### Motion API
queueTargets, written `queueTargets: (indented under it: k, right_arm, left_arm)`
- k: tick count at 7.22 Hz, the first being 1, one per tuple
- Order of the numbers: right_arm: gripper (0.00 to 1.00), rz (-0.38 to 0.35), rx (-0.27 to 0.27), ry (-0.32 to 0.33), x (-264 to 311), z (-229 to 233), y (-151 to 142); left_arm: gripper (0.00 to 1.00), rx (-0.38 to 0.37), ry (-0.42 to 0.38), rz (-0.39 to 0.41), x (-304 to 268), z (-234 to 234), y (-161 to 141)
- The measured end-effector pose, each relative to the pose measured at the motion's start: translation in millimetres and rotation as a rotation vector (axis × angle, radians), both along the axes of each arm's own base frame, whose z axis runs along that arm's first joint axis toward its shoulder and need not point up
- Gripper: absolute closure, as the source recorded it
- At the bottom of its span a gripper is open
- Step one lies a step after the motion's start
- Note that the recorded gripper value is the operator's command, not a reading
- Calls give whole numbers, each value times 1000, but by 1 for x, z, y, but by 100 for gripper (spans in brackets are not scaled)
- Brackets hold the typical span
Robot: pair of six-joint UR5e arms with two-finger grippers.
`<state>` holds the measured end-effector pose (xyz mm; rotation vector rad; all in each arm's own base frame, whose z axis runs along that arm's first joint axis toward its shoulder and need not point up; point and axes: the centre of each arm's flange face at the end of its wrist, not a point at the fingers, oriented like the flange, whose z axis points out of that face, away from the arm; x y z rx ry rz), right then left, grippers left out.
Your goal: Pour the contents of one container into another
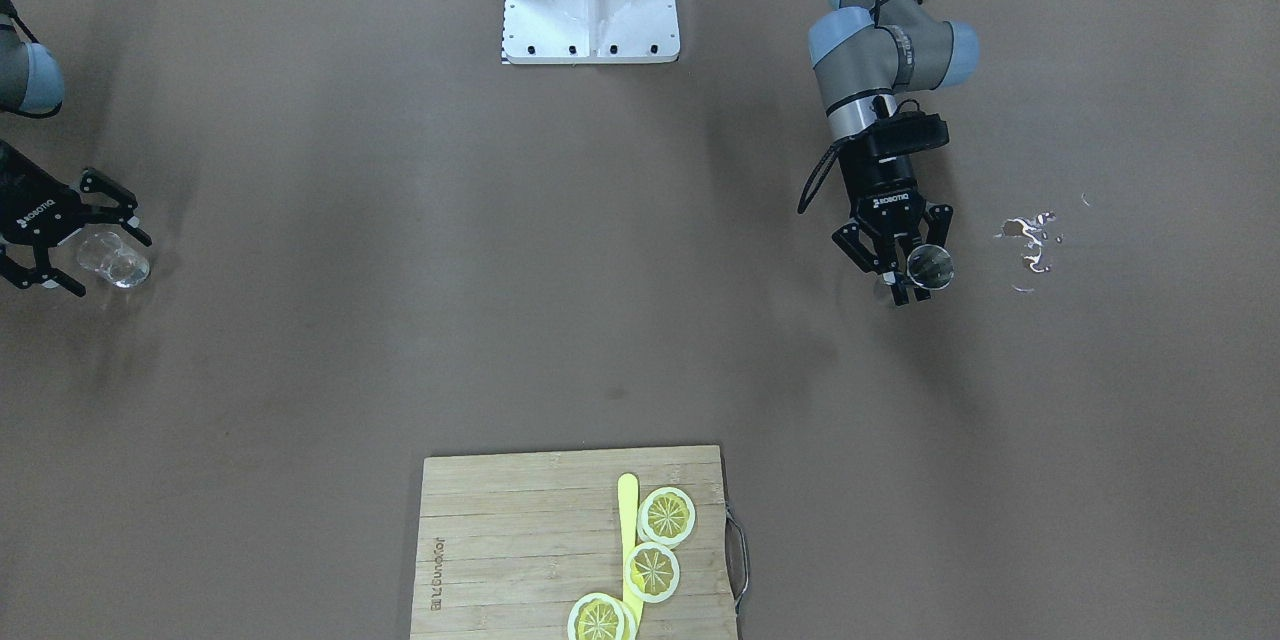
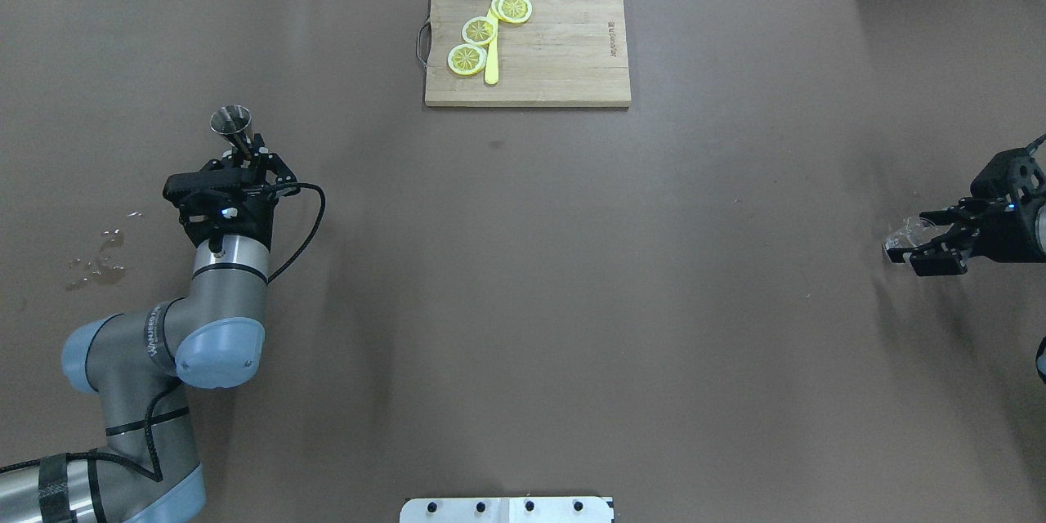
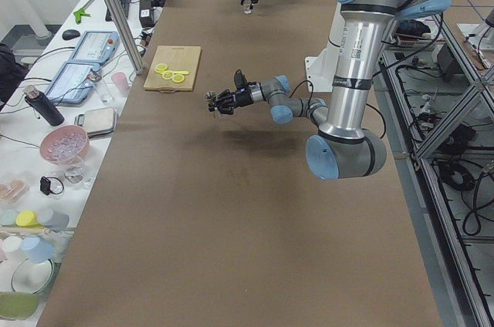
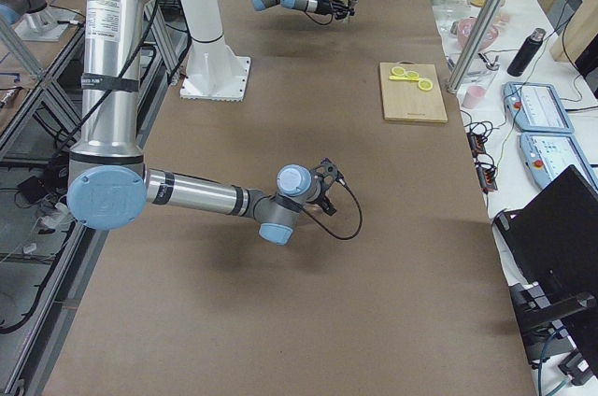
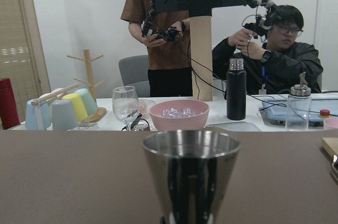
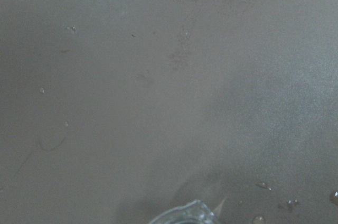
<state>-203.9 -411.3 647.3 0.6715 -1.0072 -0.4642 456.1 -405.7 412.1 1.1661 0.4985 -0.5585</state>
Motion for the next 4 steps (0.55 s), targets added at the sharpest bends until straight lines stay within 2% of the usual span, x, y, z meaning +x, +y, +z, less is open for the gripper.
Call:
queueTargets:
  k: [2,4]
  right_arm:
    - [0,21,-10,-10,-5,0,3]
    - [2,69,-9,11,-1,5,3]
  left_arm:
    - [100,20,-22,87,10,-13,14]
    - [100,69,-21,221,15,-31,23]
